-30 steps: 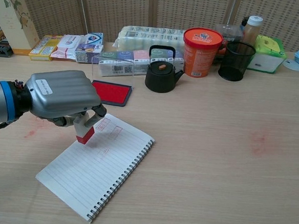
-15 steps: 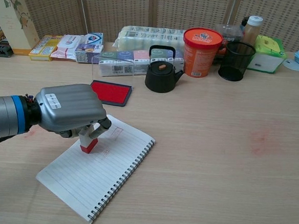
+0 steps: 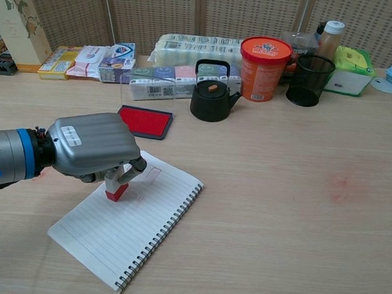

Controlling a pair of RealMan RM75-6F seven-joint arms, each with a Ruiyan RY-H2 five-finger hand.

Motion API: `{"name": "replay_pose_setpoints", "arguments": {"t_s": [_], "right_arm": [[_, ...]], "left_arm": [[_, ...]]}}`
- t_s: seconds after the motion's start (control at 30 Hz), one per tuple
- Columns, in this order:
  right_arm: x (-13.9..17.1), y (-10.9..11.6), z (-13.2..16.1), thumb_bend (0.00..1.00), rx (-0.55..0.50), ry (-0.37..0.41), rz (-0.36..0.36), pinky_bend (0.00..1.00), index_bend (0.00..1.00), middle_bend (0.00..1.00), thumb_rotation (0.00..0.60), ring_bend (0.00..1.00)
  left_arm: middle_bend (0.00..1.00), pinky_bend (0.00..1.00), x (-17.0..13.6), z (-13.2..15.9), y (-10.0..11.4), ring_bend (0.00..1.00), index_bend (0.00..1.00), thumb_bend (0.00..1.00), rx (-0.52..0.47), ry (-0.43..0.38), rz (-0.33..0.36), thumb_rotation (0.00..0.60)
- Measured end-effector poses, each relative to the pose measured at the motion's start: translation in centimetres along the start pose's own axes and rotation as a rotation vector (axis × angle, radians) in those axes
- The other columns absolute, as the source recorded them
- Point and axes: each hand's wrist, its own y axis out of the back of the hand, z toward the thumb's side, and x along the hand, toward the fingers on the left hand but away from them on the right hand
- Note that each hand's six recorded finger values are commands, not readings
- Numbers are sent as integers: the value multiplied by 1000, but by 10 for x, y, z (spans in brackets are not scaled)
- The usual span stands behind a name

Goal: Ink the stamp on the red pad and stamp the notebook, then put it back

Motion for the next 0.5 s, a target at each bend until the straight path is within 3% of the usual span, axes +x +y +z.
{"name": "replay_pose_setpoints", "arguments": {"t_s": [0.5], "right_arm": [[0,-2,1,78,2,4,6,0,0,0,600,0]], "left_arm": [[1000,1000,-1,1,-3,1000,637,402,-4,2,-7,600]]}}
